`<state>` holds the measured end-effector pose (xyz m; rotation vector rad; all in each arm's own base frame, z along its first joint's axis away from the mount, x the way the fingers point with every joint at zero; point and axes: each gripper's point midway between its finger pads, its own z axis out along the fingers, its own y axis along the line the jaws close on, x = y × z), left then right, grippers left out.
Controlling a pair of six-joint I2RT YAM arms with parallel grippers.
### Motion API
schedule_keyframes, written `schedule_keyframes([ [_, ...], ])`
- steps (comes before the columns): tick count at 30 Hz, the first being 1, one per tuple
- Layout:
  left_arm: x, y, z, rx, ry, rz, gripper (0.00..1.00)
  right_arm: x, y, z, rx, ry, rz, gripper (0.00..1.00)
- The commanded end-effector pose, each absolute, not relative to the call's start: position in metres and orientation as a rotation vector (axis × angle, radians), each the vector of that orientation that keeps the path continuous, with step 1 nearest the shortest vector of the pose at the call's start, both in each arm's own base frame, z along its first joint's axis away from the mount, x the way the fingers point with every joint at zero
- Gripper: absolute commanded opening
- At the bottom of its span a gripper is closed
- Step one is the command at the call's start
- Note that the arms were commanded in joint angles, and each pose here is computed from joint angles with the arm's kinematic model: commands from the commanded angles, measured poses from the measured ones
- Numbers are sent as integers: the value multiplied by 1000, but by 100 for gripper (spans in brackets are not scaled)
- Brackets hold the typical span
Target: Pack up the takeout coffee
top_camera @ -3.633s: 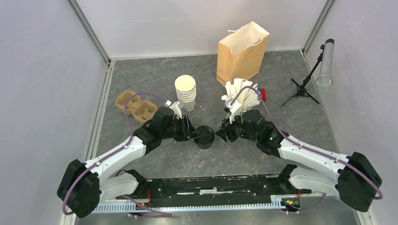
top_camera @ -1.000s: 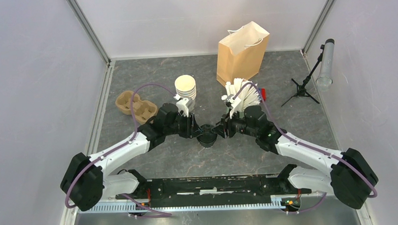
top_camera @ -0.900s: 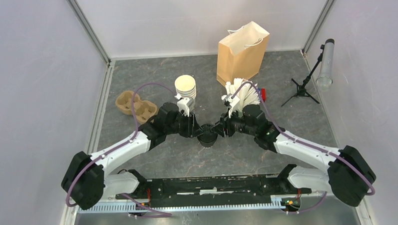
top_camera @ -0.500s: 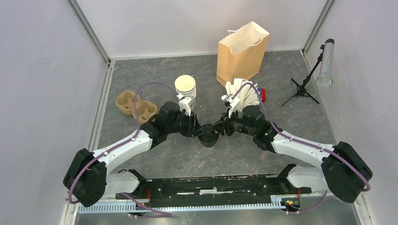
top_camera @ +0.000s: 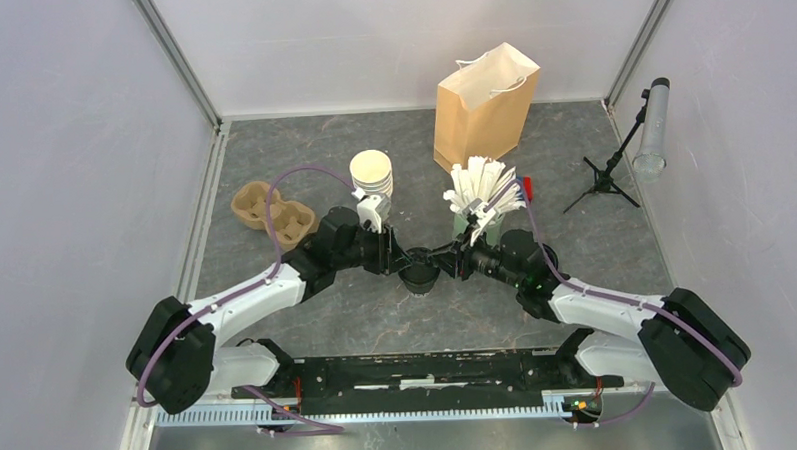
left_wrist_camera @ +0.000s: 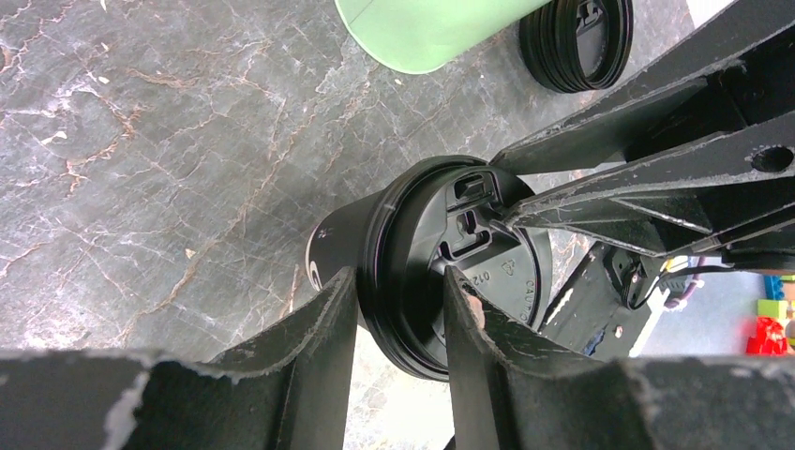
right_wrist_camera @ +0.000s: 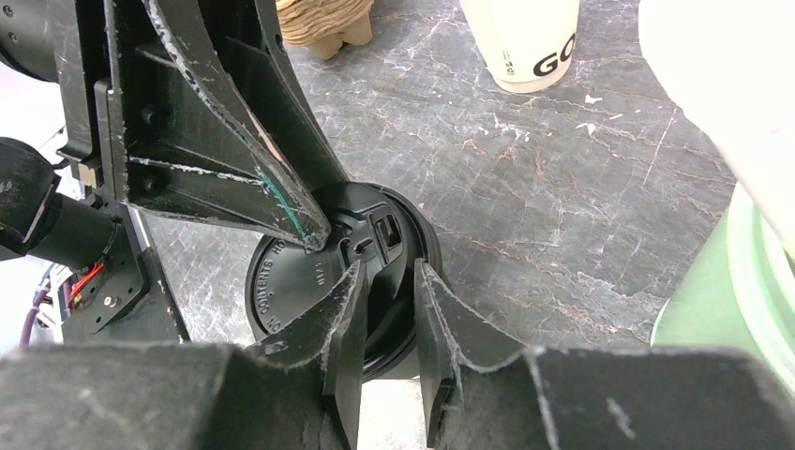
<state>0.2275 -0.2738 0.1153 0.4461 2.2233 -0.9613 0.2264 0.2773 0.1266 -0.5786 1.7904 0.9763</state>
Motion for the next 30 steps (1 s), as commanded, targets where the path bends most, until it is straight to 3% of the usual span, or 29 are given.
schedule_keyframes([
  [1, 211, -243, 61, 358, 2448, -794, 44, 191, 248, 47, -606, 2108, 897, 29],
  [6, 208, -251, 75, 312, 2441, -878, 45, 196, 260, 67, -621, 2067, 947, 30],
  [16, 205, -263, 117, 144, 2417, -1028, 41, 235, 285, 162, -652, 1920, 910, 41],
  [19, 203, -258, 123, 88, 2416, -1021, 51, 235, 282, 172, -657, 1912, 890, 44],
  [21, 201, -255, 124, 81, 2415, -1007, 52, 234, 278, 172, -661, 1917, 874, 45],
  [26, 203, -249, 130, 93, 2383, -975, 62, 217, 278, 182, -690, 1876, 933, 38],
  [30, 213, -245, 139, 102, 2319, -932, 63, 202, 285, 189, -723, 1835, 1002, 32],
])
